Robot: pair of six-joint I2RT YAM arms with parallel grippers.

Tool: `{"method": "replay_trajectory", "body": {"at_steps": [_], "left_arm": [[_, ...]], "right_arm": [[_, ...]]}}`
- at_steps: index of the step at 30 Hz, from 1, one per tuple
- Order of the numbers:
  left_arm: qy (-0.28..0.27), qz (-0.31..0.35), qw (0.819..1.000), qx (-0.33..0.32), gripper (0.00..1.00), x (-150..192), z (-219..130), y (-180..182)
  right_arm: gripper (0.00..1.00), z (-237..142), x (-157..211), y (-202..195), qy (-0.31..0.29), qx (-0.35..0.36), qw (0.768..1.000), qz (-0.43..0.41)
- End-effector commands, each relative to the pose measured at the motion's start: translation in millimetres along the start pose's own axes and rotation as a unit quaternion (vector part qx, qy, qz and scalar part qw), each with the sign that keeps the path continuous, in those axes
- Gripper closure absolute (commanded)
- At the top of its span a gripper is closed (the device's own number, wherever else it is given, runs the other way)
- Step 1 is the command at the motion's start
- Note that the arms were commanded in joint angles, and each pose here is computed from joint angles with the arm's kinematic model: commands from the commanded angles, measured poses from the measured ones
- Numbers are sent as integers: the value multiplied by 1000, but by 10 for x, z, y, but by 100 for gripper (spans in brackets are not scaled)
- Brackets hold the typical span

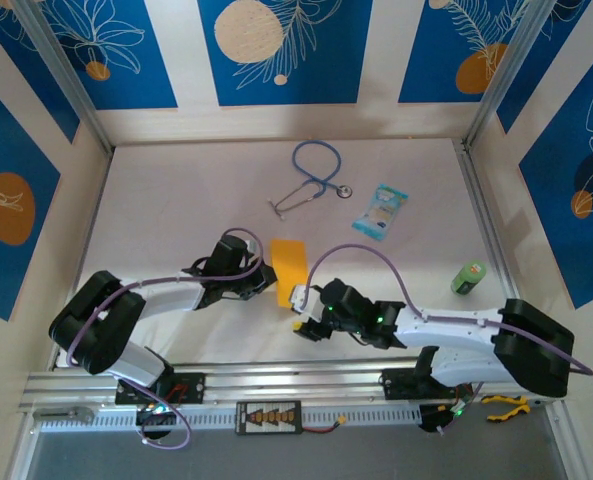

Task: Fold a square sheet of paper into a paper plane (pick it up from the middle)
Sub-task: Third fold the triangle at the center of the table.

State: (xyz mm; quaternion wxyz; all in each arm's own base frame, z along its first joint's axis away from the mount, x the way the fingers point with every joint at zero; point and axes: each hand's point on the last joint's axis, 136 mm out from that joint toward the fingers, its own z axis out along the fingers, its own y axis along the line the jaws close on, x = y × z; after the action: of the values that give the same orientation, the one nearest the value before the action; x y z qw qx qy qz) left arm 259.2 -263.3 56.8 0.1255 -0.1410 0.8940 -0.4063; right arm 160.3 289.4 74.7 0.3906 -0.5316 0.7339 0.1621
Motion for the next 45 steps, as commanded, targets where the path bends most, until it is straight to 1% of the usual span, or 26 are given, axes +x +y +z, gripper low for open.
{"method": "replay_trajectory", "body": {"at_steps": [1,8,12,14,18,25,28,30,32,37,39,43,45], "left_arm": [[-13,-10,1000,8,100,-54,-40,-15],[-13,-14,1000,11,100,-49,-28,-11],[-16,-17,1000,12,100,-58,-29,-6],[-18,-17,1000,14,100,-65,-32,-21],[-16,-17,1000,14,100,-59,-31,-21],[-17,-20,1000,14,100,-48,-39,8],[-20,-21,1000,14,100,-52,-40,11],[-21,-21,999,15,100,-58,-38,6],[-21,-22,999,16,100,-59,-36,2],[-21,-22,999,17,100,-63,-34,-3],[-21,-22,999,17,100,-64,-34,-7],[-23,-24,999,17,100,-68,-34,-1],[-24,-24,999,16,100,-69,-34,1]], "right_arm": [[33,52,-277,-169,-35,60,998,-11],[34,230,-339,-154,-33,78,996,-9],[35,271,-314,-134,-30,76,997,2],[35,294,-313,-119,-38,78,996,7],[35,351,-291,-66,-38,80,996,3],[36,477,-311,-70,-39,111,993,-6],[40,510,-333,-146,-40,143,989,-8],[46,515,-348,-188,-44,157,987,-8],[50,519,-363,-188,-48,157,986,-6],[56,540,-296,-145,-38,152,988,-6],[57,538,-268,-115,-34,149,988,-7],[62,512,-229,-90,-32,152,988,-6],[66,493,-222,-101,-33,156,987,-1]]}}
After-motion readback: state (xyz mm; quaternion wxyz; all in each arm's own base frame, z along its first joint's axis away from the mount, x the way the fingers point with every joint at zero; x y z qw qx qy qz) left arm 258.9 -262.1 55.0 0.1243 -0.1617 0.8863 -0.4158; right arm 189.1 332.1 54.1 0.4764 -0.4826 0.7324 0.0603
